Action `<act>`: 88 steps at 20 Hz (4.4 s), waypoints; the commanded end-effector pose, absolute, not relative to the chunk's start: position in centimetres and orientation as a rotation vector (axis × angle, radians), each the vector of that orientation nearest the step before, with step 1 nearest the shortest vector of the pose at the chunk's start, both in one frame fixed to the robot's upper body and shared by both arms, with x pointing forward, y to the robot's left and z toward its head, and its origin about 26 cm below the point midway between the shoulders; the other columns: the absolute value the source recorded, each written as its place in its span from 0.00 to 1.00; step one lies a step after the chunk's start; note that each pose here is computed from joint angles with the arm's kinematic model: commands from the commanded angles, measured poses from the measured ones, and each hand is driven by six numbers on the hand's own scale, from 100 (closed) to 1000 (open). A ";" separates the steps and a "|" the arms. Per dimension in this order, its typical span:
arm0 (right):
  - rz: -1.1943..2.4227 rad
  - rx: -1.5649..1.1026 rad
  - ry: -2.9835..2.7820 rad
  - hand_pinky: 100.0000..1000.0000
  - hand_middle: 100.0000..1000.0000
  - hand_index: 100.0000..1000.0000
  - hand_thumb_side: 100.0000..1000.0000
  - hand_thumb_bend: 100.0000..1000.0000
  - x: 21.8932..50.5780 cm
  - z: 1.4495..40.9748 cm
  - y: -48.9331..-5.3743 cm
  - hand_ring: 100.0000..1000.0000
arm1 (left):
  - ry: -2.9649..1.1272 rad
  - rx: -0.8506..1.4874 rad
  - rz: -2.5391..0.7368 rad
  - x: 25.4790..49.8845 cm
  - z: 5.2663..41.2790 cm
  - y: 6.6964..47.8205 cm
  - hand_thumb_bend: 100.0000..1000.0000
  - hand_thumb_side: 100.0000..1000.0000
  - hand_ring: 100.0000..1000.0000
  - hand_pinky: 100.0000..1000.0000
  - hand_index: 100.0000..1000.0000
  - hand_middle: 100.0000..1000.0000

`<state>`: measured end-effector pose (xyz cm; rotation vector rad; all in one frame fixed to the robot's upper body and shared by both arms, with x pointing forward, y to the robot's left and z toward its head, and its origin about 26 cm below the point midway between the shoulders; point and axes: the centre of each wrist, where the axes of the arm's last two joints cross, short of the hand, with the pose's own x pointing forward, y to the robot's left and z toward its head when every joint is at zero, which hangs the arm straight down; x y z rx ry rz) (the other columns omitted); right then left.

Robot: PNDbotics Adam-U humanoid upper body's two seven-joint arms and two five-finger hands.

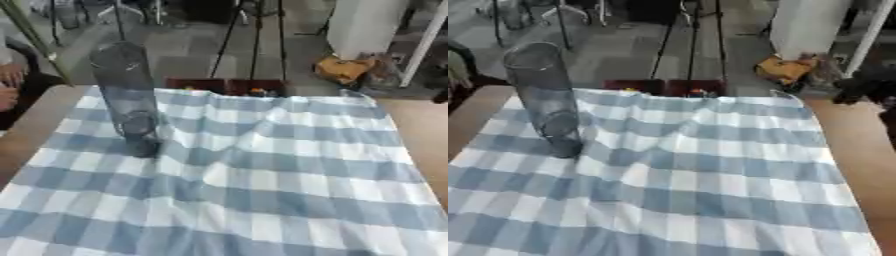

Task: Arrange flowers into the vase.

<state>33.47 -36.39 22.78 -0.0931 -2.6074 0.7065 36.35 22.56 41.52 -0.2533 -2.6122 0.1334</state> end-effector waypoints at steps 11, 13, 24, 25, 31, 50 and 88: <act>0.766 -0.119 -2.646 0.75 0.43 0.74 1.00 0.00 33.2 24.5 -37.0 0.53 | -2.736 -0.144 0.279 37.7 44.8 24.0 0.00 0.65 0.00 0.00 0.00 0.00; 0.768 -0.117 -2.649 0.75 0.43 0.74 1.00 0.00 33.2 24.5 -37.1 0.53 | -2.754 -0.137 0.301 37.9 45.1 24.2 0.00 0.65 0.00 0.00 0.00 0.00; 0.785 -0.108 -2.681 0.75 0.43 0.74 1.00 0.00 33.7 24.9 -37.1 0.52 | -2.840 -0.148 0.373 38.3 45.6 23.9 0.00 0.65 0.00 0.00 0.01 0.00; 0.787 -0.108 -2.683 0.75 0.43 0.74 1.00 0.00 33.7 24.9 -37.1 0.52 | -2.839 -0.148 0.379 38.4 45.6 23.9 0.00 0.65 0.00 0.00 0.01 0.00; 0.794 -0.108 -2.696 0.75 0.42 0.74 1.00 0.00 33.9 25.0 -37.1 0.52 | -2.818 -0.115 0.407 39.5 44.9 24.2 0.00 0.66 0.00 0.00 0.01 0.00; 0.801 -0.097 -2.718 0.75 0.42 0.74 1.00 0.00 34.1 25.2 -37.3 0.52 | -2.940 -0.082 0.299 40.2 44.3 24.3 0.00 0.64 0.00 0.00 0.01 0.00; 0.822 -0.125 -2.716 0.75 0.41 0.74 1.00 0.00 34.2 24.8 -38.4 0.52 | -2.786 0.175 0.256 44.0 41.4 26.0 0.00 0.78 0.00 0.00 0.01 0.00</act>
